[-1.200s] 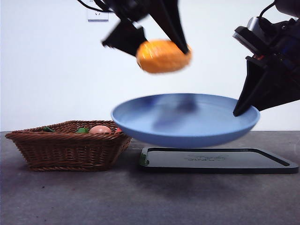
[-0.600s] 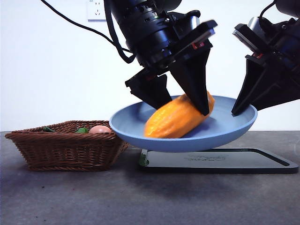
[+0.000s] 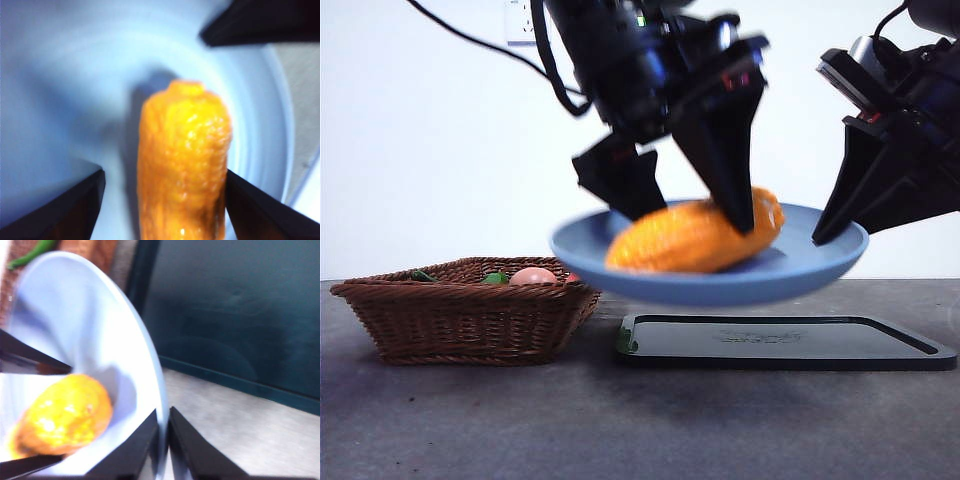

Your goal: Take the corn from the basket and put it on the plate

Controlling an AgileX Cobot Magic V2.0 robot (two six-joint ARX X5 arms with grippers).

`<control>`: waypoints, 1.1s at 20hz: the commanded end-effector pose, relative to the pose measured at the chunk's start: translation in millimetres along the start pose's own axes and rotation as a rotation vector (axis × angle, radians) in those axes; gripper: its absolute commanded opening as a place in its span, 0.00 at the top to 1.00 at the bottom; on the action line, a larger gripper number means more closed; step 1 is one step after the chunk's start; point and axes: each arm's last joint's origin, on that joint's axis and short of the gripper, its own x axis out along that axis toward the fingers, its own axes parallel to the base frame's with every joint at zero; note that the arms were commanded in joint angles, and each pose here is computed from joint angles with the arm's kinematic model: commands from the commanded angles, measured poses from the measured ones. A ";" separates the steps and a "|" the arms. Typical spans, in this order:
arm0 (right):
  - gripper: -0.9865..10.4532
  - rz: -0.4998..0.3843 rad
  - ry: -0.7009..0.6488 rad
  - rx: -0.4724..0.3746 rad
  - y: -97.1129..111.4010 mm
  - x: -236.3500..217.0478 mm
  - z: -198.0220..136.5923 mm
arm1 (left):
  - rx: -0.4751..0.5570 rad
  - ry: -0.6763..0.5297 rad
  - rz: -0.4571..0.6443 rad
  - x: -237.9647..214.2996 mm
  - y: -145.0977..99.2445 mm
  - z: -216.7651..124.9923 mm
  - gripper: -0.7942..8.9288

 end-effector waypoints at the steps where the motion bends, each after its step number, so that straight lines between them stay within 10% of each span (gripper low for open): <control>1: 0.91 0.023 -0.013 -0.006 4.0 -0.4 5.6 | 0.037 -0.070 -0.002 -19.1 -7.1 8.9 0.53; 22: 0.91 -0.096 -0.114 0.126 -57.3 -0.7 58.7 | 0.084 -0.355 0.015 -140.2 -28.2 -1.3 0.53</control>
